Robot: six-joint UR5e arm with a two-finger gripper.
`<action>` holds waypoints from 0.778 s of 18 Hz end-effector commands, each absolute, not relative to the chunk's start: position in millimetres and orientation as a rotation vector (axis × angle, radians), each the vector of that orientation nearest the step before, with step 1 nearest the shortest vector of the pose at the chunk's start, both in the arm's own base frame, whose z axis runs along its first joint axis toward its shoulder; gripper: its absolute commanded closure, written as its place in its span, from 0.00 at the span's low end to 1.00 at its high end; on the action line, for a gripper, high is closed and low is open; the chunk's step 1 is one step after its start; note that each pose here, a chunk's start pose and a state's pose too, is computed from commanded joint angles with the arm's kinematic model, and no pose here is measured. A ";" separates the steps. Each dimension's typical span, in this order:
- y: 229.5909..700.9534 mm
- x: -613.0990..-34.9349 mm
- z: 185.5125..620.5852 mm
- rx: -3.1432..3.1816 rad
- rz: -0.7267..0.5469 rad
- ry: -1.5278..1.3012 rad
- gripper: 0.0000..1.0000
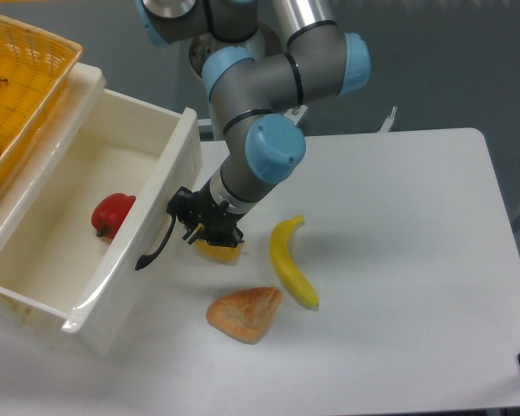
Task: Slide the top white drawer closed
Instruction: 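Lower the gripper against the drawer front beside the black handle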
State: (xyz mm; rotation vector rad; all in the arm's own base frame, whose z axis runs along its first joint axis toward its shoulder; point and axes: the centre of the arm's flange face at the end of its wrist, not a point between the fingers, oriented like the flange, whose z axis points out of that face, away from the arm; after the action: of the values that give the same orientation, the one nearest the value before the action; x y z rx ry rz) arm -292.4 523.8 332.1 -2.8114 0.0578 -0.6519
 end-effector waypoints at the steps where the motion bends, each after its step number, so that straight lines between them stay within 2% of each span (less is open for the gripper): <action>1: 523.2 -294.0 332.7 -2.809 -0.652 0.053 0.84; 5: 514.9 -305.1 337.8 -2.775 -0.683 0.006 0.84; 14: 516.1 -288.4 355.8 -2.734 -0.732 -0.011 0.84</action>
State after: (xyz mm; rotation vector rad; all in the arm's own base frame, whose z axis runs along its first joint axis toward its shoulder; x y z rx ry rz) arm -288.4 516.1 355.8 -2.7337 -0.0113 -0.7321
